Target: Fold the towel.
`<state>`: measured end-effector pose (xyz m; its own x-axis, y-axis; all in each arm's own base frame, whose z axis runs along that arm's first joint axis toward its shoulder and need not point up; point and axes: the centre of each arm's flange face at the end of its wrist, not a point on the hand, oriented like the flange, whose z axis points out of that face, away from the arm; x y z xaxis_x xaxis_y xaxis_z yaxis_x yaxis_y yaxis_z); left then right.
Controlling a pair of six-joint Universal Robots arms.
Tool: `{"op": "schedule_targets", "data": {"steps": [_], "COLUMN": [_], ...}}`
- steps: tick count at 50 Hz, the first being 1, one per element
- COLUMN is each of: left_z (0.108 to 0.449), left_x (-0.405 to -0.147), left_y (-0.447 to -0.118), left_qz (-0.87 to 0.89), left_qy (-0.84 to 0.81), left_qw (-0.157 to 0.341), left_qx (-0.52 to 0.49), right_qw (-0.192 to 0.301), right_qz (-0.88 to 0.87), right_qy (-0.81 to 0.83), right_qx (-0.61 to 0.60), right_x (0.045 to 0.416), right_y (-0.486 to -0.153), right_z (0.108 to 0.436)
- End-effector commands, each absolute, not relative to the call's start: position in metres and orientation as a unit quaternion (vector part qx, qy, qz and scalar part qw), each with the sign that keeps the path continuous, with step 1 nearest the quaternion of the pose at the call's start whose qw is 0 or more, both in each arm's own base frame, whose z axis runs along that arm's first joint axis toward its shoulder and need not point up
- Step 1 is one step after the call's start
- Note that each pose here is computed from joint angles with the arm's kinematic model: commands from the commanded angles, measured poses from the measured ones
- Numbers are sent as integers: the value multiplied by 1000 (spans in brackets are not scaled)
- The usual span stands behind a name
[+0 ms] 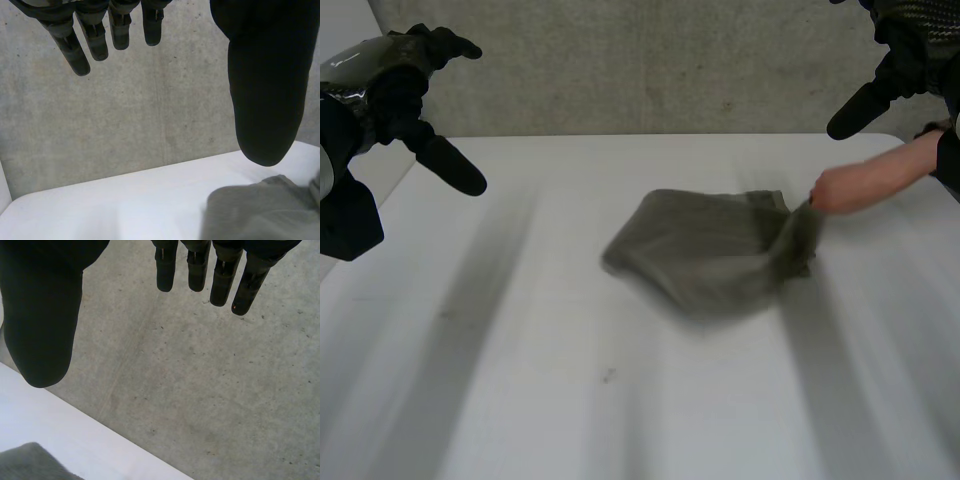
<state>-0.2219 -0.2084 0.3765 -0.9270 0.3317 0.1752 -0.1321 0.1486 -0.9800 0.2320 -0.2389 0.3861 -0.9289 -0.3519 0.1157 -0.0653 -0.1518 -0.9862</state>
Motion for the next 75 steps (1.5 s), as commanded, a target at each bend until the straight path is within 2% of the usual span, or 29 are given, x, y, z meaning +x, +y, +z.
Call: {"op": "schedule_targets", "data": {"steps": [1, 14, 24, 27, 29, 30, 32, 35, 37, 38, 40, 46, 48, 56, 67, 75], "left_z": [375, 357, 356, 357, 358, 357, 356, 350, 347, 344, 341, 331, 331, 328, 314, 298], "left_x": [-222, -231, -234, -234, -234, -235, -236, -239, -241, -242, -243, -246, -246, -246, -249, -253], "left_y": [-209, -218, -219, -220, -221, -223, -224, -233, -236, -239, -242, -250, -249, -250, -256, -264], "left_qz": [648, 650, 653, 655, 656, 657, 659, 659, 657, 656, 653, 643, 642, 640, 625, 607], "left_qy": [-737, -733, -731, -729, -728, -726, -724, -725, -727, -728, -731, -741, -741, -743, -756, -772], "left_qw": [179, 181, 183, 183, 183, 184, 184, 182, 181, 180, 180, 176, 176, 175, 172, 167], "left_qx": [-69, -80, -82, -82, -82, -82, -83, -84, -84, -85, -84, -85, -85, -85, -87, -90], "right_qw": [97, 104, 109, 124, 134, 134, 119, 106, 80, 80, 48, 28, 11, -9, -18, -9], "right_qz": [-741, -738, -729, -710, -672, -671, -639, -621, -580, -580, -547, -521, -524, -535, -524, -514], "right_qy": [644, 642, 647, 659, 688, 688, 711, 723, 746, 746, 766, 789, 798, 803, 807, 812], "right_qx": [-163, -182, -193, -214, -241, -241, -268, -284, -317, -317, -333, -323, -297, -264, -271, -275], "right_x": [232, 237, 239, 249, 264, 265, 272, 274, 276, 276, 271, 256, 235, 204, 189, 186], "right_y": [-239, -240, -241, -247, -257, -257, -267, -272, -279, -279, -284, -290, -307, -325, -334, -336], "right_z": [385, 382, 375, 360, 330, 330, 302, 289, 261, 261, 238, 211, 194, 165, 134, 124]}}
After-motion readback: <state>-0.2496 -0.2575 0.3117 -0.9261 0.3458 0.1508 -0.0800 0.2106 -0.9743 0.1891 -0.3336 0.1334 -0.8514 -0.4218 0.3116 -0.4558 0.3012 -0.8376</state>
